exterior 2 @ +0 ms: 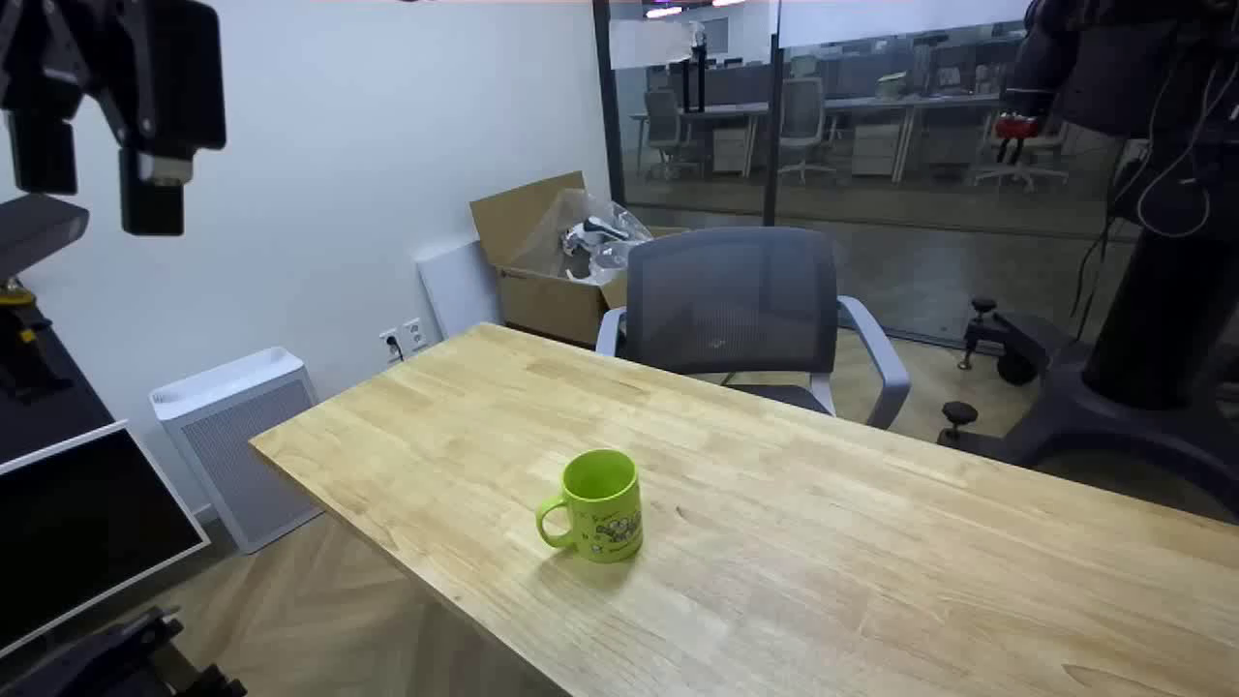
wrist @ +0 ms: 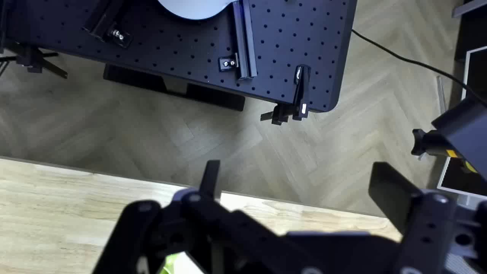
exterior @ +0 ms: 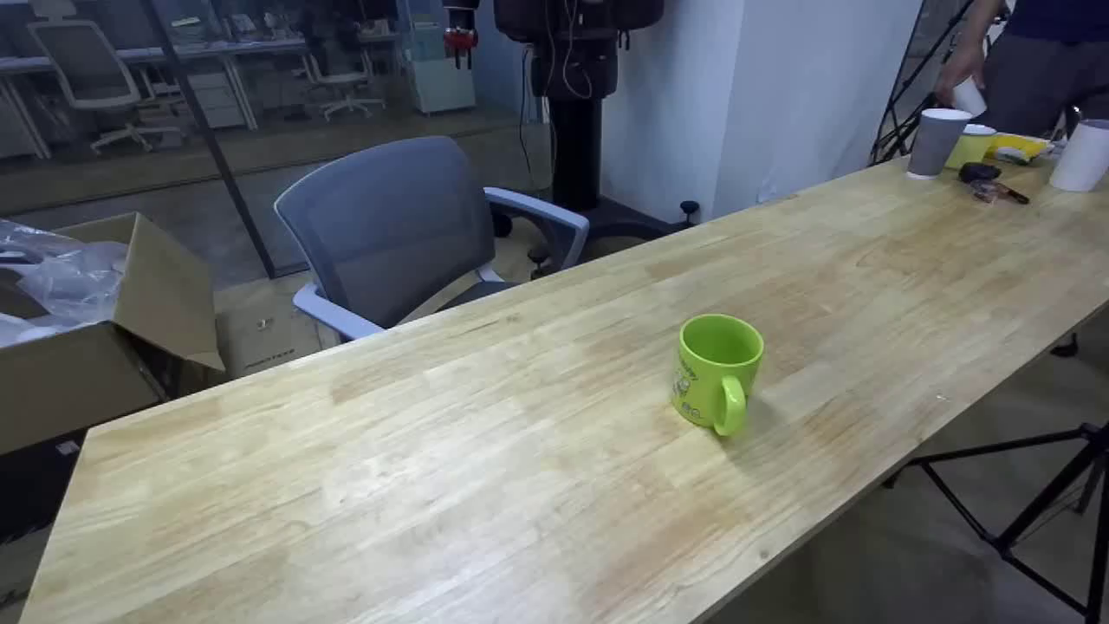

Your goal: Move the yellow mug to the right

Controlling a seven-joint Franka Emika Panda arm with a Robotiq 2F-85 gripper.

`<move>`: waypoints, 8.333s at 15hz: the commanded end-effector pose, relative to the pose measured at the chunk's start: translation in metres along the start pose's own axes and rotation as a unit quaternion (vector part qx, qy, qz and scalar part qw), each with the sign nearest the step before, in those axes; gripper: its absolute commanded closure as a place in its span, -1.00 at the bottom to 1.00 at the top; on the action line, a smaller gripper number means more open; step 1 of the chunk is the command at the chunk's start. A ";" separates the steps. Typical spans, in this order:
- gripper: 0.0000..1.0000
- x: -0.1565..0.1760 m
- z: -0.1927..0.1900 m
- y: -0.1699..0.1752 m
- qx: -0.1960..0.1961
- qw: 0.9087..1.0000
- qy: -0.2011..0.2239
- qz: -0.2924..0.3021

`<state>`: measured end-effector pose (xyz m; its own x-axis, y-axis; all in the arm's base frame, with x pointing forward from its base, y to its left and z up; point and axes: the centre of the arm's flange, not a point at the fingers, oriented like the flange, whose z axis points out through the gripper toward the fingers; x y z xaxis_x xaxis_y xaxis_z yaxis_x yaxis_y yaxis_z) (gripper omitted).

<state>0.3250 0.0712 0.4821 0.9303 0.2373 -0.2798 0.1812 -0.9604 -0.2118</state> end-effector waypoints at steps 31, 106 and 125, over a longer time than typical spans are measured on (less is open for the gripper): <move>-1.00 0.101 0.004 0.106 -0.040 0.980 0.167 0.095; -1.00 0.265 0.190 0.195 -0.103 0.972 0.097 0.187; -0.19 0.280 0.250 0.202 -0.106 0.976 0.090 0.165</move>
<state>0.5369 -0.0163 0.1307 0.9859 -0.1015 -0.1332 -0.0937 -0.9936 0.0630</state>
